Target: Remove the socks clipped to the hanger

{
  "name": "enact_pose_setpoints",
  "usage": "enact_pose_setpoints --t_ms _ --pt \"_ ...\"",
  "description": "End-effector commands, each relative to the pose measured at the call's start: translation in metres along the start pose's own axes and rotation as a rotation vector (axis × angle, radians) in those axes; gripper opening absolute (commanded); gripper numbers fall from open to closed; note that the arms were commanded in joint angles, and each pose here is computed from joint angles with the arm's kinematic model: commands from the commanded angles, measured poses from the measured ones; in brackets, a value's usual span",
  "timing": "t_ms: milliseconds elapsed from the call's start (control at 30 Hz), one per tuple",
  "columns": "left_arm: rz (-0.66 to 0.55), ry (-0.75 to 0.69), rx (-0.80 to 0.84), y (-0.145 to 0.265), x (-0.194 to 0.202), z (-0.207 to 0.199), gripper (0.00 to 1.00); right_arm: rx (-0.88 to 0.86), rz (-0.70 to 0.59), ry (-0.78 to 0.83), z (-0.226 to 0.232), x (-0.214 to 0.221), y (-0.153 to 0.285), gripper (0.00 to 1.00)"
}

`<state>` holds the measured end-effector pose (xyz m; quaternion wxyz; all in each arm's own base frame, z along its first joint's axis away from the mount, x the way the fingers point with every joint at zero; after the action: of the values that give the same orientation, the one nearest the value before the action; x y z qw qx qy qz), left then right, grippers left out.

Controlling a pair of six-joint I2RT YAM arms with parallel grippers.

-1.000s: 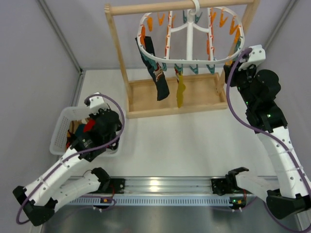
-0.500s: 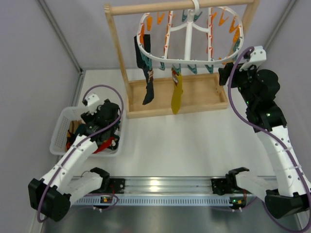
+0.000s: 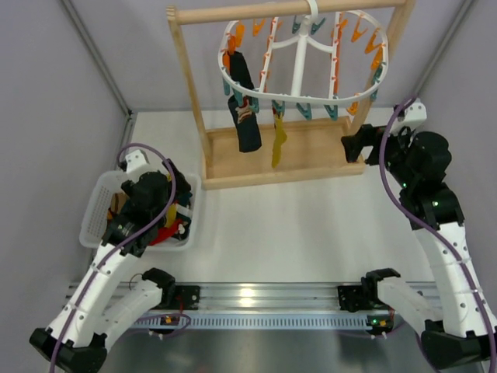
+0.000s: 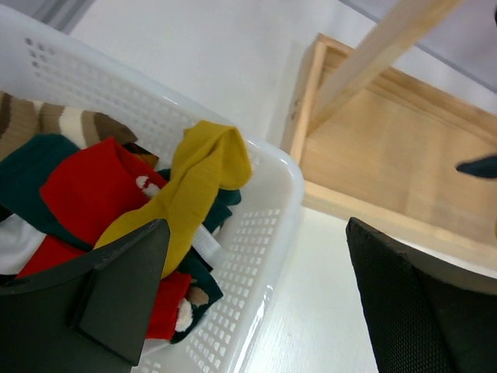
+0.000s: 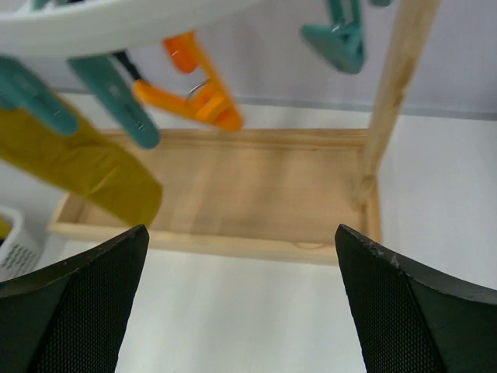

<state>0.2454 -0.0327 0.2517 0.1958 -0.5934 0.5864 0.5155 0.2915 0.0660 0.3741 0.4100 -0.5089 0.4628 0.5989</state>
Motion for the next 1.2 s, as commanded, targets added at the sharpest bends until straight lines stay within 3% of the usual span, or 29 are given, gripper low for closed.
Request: enact_pose_setpoints --t_ms 0,100,167,300,333,633,867,1067,1133,1167 --pt "0.045 -0.061 0.18 0.016 -0.013 -0.03 0.99 -0.304 -0.055 -0.084 0.048 0.004 0.005 0.99" --pt "0.11 -0.148 0.307 0.026 -0.007 -0.047 0.99 -0.395 -0.062 -0.136 0.065 0.024 -0.001 0.99" --pt "0.136 -0.171 0.373 0.035 -0.008 -0.055 0.99 -0.429 -0.149 -0.139 0.079 0.017 -0.006 0.99" --pt "0.161 -0.235 0.476 0.054 -0.008 -0.059 0.99 -0.392 -0.19 -0.097 0.109 0.04 -0.032 0.97" --pt "0.162 -0.247 0.485 0.057 -0.008 -0.058 0.99 -0.431 -0.235 -0.07 0.132 0.037 -0.031 0.97" --pt "0.106 -0.307 0.47 0.064 -0.013 -0.041 0.99 -0.288 -0.198 -0.023 0.161 0.078 -0.094 0.82" --pt "0.119 -0.206 0.526 0.077 -0.023 -0.057 0.99 -0.284 -0.172 0.021 0.175 0.107 -0.123 0.6" --pt "0.143 -0.115 0.648 0.099 -0.045 -0.087 0.99 -0.294 -0.2 0.025 0.182 0.111 -0.13 0.54" --pt "0.164 -0.101 0.705 0.106 -0.048 -0.098 0.99 -0.297 -0.198 0.027 0.184 0.113 -0.133 0.43" --pt "0.165 -0.078 0.732 0.111 -0.053 -0.105 0.99 -0.297 -0.199 0.024 0.184 0.113 -0.133 0.33"
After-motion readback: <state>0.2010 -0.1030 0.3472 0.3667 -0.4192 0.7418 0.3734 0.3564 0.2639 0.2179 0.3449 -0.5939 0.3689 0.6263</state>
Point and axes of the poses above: each gripper's point midway between its finger pads, its own y axis back along the fingers, its own z axis along the line the jaws close on, x = y × z, the point moved 2 cm from there along y, back along the fingers, and after that the axes turned 5 degrees about y, right-handed, at the moved point
